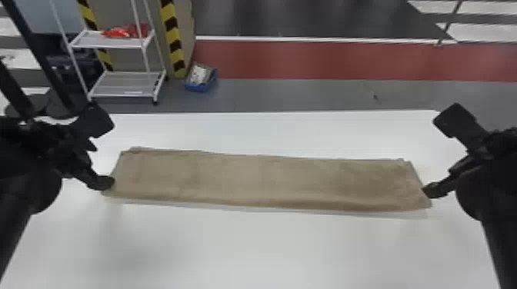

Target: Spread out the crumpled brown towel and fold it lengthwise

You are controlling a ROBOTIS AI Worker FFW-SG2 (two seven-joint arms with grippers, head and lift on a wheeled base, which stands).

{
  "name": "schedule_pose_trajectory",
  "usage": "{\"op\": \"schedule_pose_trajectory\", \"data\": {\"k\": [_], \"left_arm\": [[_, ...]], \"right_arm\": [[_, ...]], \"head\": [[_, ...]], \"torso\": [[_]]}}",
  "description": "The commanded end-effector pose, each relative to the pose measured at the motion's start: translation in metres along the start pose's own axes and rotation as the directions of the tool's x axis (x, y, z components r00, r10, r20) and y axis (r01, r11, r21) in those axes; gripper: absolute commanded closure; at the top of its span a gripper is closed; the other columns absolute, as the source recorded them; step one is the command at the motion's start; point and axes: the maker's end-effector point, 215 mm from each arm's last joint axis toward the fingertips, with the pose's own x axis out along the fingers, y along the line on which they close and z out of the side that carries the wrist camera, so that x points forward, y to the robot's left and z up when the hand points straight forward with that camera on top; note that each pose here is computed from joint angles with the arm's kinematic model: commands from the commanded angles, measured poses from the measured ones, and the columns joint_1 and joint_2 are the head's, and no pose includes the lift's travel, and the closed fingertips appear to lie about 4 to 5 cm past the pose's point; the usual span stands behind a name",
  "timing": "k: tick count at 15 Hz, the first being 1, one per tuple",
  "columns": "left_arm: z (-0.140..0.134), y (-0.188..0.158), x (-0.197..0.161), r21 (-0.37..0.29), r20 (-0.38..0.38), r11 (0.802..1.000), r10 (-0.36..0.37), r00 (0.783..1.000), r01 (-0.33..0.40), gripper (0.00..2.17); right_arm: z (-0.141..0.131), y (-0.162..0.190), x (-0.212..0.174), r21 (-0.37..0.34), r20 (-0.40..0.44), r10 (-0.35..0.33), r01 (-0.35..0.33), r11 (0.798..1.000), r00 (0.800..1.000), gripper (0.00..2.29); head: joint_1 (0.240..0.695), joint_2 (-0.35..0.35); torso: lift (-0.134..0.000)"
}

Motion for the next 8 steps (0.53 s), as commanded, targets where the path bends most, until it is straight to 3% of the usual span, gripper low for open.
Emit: {"op": "schedule_pose_trajectory", "data": {"k": [1,4,5,8], "left_arm": [[0.008,0.011,-0.015,-0.024,0.042,1.000,0.020,0.999,-0.019,0.08],[0.019,0.021,-0.049,-0.082,0.109,0.996,0.051,0.993,-0.042,0.08],[0.024,0.022,-0.060,-0.110,0.135,0.993,0.059,0.989,-0.044,0.08],[0.018,0.011,-0.074,-0.159,0.163,0.986,0.075,0.984,-0.049,0.08]], "right_arm": [[0.003,-0.010,-0.008,0.037,0.034,-0.009,0.007,0.999,0.999,0.07],[0.016,-0.032,-0.030,0.174,0.124,-0.009,-0.013,0.985,0.992,0.07],[0.015,-0.039,-0.037,0.263,0.157,0.001,-0.043,0.964,0.988,0.07],[0.009,-0.048,-0.047,0.502,0.243,0.043,-0.163,0.849,0.969,0.07]], "head": [[0.695,-0.012],[0.695,-0.018],[0.695,-0.021],[0.695,-0.033]], "torso": [[-0.125],[-0.125],[-0.125],[-0.125]]}}
